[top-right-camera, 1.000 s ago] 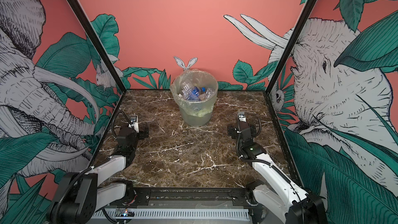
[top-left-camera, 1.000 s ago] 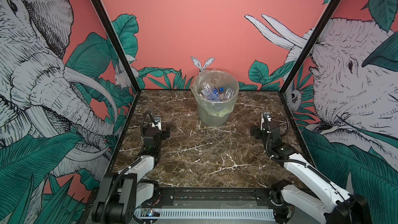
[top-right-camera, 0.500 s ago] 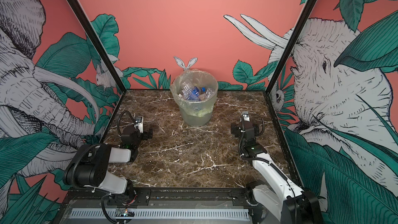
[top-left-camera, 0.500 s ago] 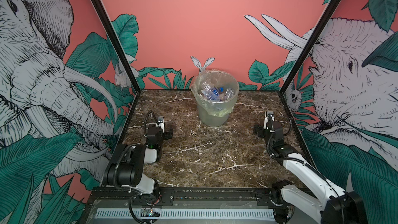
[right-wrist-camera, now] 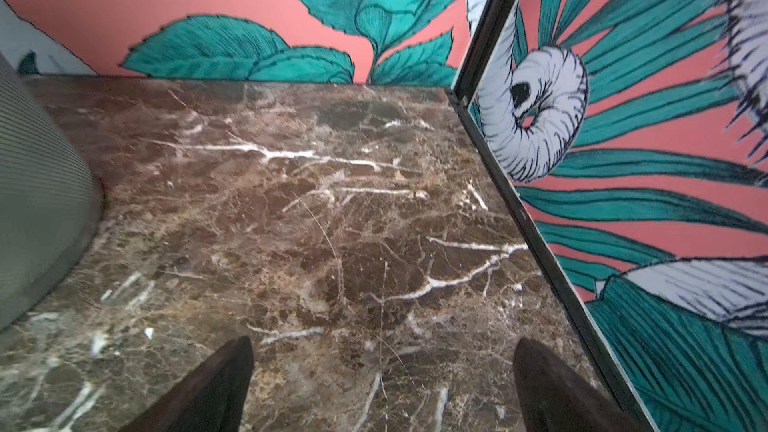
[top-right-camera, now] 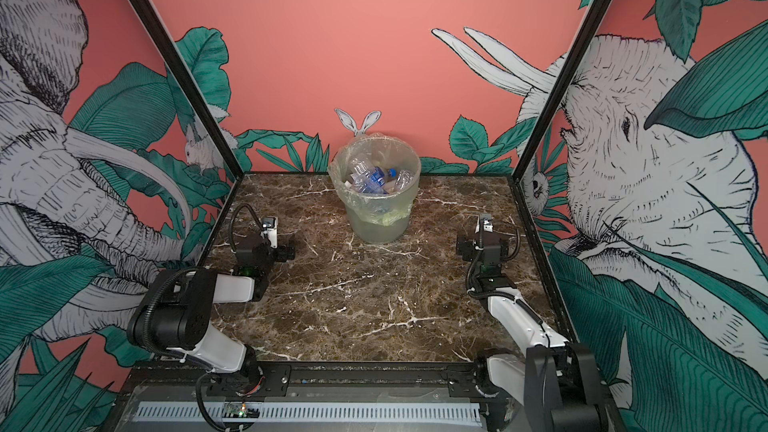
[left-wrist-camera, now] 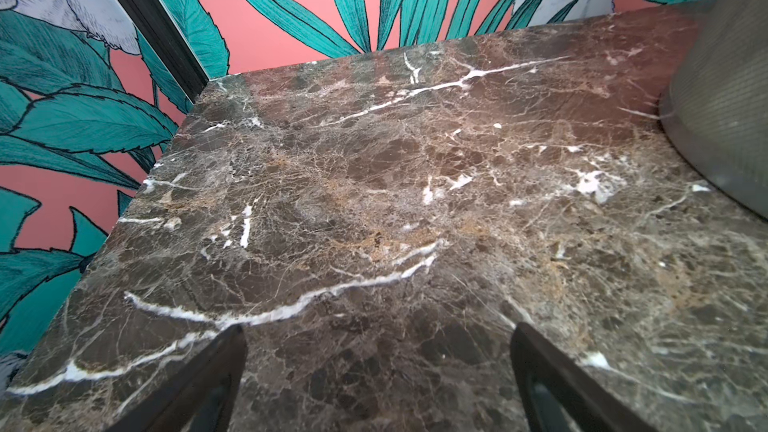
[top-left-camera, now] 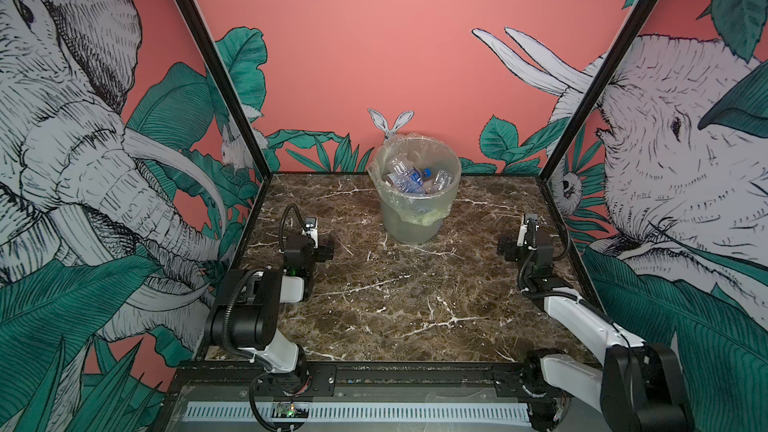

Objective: Throw the plastic bottles in the bin

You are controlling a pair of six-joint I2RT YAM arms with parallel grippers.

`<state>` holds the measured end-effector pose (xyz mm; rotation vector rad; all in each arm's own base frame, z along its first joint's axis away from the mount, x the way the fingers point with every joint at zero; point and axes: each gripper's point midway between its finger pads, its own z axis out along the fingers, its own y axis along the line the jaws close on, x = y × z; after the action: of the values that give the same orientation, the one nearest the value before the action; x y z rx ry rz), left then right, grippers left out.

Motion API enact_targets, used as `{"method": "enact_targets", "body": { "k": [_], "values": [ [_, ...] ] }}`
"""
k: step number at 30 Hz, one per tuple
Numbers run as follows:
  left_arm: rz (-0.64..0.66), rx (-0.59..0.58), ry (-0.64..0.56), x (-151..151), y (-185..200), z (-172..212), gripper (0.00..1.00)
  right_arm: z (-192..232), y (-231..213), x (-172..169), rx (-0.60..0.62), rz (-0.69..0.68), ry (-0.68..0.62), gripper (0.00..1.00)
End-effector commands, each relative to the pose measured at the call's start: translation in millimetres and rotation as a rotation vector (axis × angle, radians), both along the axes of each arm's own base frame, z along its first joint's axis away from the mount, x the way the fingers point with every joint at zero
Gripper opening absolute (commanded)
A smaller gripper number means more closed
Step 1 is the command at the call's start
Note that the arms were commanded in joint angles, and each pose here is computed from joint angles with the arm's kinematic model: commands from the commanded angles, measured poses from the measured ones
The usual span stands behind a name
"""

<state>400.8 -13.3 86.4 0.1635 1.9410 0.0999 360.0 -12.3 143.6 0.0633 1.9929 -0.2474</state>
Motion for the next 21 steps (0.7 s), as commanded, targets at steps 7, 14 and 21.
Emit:
{"method": "enact_targets", "body": {
  "k": [7, 14, 21],
  "values": [
    [-0.003, -0.001, -0.017, 2.0, 0.4, 8.1, 1.0, -3.8, 3.3, 21.9, -0.075, 0.039, -0.074, 0.99],
    [-0.003, 0.0, -0.017, 2.2, 0.7, 8.3, 1.0, -23.7, 18.1, 39.0, -0.05, 0.14, -0.037, 0.99],
    [-0.003, 0.0, -0.013, 1.9, 0.6, 7.2, 0.99, -41.6, 13.1, 43.9, -0.024, 0.13, -0.027, 1.0]
  ]
}}
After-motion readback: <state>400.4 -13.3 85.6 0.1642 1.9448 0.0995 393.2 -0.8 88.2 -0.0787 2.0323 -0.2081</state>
